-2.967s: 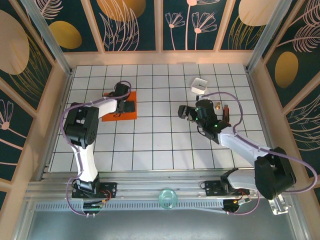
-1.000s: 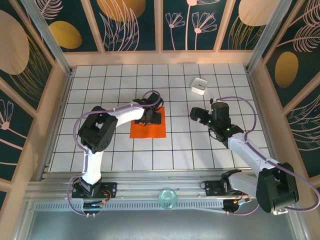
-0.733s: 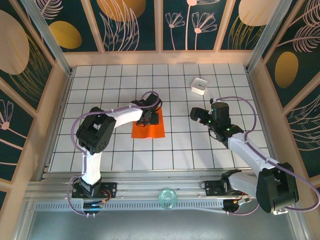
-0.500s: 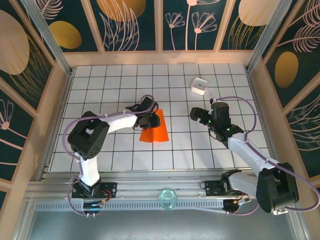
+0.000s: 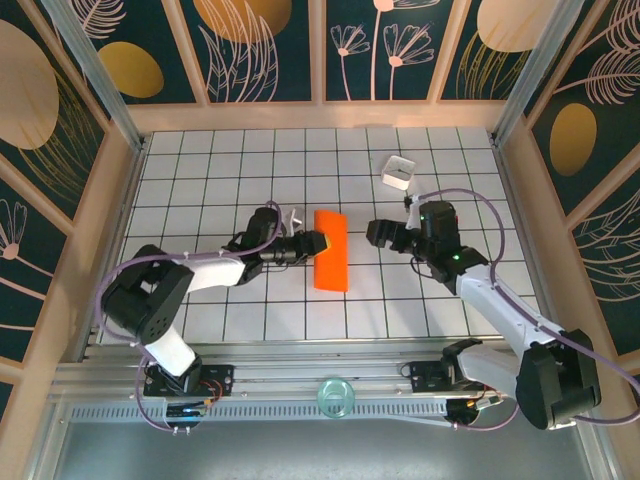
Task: Fold a paper plane with a square sheet of paper (pick it up from the middle)
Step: First fold the square sheet of paper in half at the center of the table, then hold the square sheet of paper at the center of the table.
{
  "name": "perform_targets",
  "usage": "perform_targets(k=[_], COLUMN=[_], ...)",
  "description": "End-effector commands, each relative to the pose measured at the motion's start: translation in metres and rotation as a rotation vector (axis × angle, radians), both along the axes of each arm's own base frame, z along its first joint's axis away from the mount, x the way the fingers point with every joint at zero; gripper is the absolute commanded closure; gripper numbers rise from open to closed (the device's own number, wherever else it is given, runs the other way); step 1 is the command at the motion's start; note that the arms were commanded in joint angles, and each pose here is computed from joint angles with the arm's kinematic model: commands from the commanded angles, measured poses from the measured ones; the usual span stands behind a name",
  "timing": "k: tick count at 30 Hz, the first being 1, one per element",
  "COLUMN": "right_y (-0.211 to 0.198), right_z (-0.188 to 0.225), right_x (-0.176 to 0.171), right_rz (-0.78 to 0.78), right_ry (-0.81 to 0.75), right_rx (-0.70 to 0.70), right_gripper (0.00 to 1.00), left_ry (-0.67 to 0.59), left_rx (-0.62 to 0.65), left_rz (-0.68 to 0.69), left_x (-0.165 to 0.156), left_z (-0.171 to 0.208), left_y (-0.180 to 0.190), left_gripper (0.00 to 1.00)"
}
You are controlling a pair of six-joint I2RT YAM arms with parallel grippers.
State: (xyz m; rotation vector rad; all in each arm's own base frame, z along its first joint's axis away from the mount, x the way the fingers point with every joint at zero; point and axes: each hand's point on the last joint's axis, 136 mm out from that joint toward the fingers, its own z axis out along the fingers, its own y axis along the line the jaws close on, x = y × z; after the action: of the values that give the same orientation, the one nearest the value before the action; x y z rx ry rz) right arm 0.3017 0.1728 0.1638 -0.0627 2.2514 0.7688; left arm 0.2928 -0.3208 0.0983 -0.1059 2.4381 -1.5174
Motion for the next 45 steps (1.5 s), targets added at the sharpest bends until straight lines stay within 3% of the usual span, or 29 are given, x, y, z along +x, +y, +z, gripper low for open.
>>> perform_targets(k=[1, 11, 19, 35, 45], right_y=[0.034, 0.073, 0.099, 0.107, 0.096], right_z=[0.003, -0.047, -0.083, -0.138, -0.157], right_x=[-0.015, -0.009, -0.002, 0.005, -0.006], right_rz=[0.131, 0.146, 0.168, 0.163, 0.134], right_ry=[0.016, 0.176, 0.248, 0.345, 0.379], right_rx=[0.075, 0.106, 0.073, 0.016, -0.042], right_gripper=[0.12, 0.52, 0.73, 0.87, 0.90], left_ry=[0.003, 0.052, 0.065, 0.087, 0.066], left_rx=[0.015, 0.234, 0.320, 0.381, 0.461], left_rz=[-0.082, -0.108, -0.104, -0.079, -0.045], left_x=[-0.011, -0.018, -0.019, -0.022, -0.013], left_z=[-0.021, -0.085, -0.105, -0.121, -0.114], left_y=[-0.002, 0.021, 0.031, 0.042, 0.052], left_gripper=[0.62, 0.63, 0.64, 0.64, 0.51])
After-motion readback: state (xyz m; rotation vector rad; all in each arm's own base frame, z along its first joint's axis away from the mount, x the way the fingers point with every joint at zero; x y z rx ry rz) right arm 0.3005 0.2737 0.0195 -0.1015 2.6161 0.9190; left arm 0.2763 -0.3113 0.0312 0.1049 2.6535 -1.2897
